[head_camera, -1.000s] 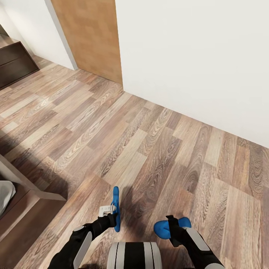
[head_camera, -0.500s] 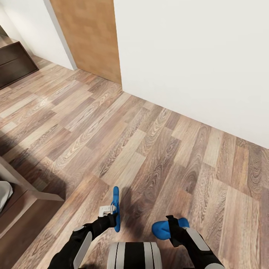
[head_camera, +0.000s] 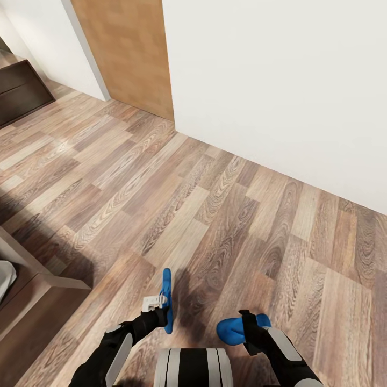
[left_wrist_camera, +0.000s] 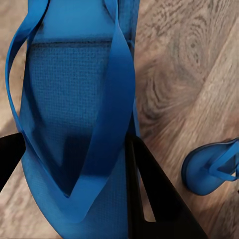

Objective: In the bedroom, move the book from the bed onto either nightstand, and place the two sandals side by side next to the bed.

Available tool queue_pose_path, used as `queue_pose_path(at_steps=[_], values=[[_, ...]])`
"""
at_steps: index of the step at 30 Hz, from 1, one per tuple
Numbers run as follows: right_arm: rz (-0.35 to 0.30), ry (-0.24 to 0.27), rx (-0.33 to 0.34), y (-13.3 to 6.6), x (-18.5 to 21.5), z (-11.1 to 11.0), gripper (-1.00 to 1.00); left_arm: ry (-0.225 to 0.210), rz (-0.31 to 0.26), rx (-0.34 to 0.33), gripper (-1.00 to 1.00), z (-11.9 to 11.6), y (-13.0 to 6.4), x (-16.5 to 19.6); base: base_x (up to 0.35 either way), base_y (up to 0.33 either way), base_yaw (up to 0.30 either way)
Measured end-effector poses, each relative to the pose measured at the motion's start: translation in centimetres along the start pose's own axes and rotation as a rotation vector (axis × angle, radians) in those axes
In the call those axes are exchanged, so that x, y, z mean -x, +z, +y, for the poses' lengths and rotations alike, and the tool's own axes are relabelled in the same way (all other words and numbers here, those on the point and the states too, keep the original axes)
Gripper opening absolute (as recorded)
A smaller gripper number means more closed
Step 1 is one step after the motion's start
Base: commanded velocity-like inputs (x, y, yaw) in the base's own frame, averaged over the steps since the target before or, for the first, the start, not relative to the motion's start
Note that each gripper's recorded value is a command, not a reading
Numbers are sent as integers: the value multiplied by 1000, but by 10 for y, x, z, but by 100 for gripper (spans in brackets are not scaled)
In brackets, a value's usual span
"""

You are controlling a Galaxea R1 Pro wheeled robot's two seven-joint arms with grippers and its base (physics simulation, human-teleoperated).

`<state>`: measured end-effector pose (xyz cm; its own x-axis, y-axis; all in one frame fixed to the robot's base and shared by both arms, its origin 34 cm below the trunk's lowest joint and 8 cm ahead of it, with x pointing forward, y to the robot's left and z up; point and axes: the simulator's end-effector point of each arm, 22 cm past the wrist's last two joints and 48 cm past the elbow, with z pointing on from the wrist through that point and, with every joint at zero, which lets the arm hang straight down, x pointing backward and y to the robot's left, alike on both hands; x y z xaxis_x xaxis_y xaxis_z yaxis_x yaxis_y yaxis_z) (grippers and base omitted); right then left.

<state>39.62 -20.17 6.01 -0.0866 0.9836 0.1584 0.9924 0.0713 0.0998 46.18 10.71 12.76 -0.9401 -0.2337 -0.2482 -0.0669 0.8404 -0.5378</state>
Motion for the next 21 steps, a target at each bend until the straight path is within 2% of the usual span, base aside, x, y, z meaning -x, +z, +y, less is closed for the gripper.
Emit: queue_pose_path(at_steps=[16,21], values=[[0,0,0,0,0,0,100,-2,-1,0,-100,0,0,0,0,-7,0],[1,3,-20,6,0,-10,100,-11,17,5,-100,5,4,-9,0,0,0]])
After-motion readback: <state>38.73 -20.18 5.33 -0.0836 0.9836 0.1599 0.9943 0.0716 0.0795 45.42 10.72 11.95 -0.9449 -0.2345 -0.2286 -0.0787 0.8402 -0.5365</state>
